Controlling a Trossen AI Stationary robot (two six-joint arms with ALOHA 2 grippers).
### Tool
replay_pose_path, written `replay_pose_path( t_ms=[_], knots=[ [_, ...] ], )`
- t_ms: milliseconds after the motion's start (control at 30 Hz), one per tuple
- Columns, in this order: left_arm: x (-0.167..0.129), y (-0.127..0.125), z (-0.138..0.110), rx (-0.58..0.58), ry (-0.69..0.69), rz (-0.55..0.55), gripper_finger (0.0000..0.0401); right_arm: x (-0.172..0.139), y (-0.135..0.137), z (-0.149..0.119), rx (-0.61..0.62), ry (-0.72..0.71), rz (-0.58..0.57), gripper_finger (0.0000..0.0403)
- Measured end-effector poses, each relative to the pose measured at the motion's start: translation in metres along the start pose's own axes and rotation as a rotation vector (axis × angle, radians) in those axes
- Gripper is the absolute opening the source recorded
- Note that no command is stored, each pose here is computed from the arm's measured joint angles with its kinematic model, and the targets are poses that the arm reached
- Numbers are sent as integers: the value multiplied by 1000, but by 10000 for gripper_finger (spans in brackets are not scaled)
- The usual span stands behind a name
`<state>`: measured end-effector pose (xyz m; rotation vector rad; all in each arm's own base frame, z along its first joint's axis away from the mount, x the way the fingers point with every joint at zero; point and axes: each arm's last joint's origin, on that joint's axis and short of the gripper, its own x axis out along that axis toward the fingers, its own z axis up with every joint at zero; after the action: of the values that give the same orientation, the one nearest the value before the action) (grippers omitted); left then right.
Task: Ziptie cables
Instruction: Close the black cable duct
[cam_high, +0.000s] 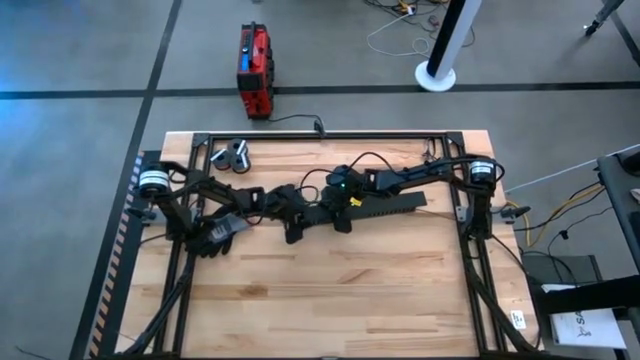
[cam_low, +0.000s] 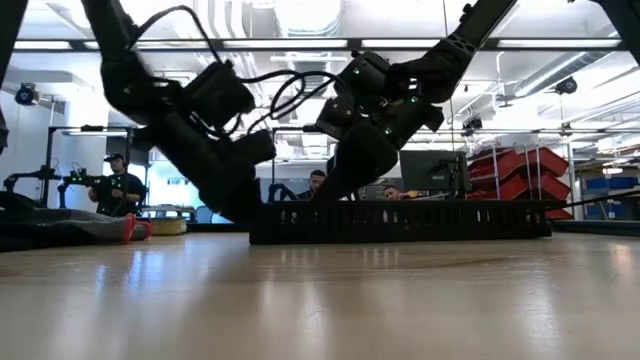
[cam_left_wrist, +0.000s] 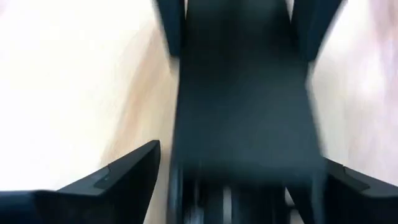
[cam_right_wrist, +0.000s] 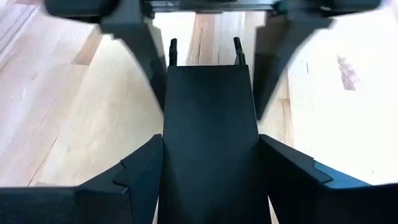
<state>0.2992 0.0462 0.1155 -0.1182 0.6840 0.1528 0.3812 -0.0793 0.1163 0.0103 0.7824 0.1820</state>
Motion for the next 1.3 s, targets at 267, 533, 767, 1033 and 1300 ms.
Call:
replay_pose_path(
  t_ms=[267, 533, 767, 1033, 1300],
  knots=[
    [-5, -7, -40, -7, -20, 74, 305, -1, -2, -2, 8, 10, -6, 217],
    [9, -10, -55, -12, -22, 82, 261, -1, -2, -1, 18, 0, -17, 218],
    [14, -10, -63, 7, -14, 92, 220, 0, -2, 0, 10, -26, -6, 217],
    [14, -9, -62, 4, -26, 96, 236, 17, -3, 4, 7, -33, 23, 217],
    [14, -9, -63, 4, -26, 96, 225, 16, -3, 5, -15, -38, 33, 217]
  ],
)
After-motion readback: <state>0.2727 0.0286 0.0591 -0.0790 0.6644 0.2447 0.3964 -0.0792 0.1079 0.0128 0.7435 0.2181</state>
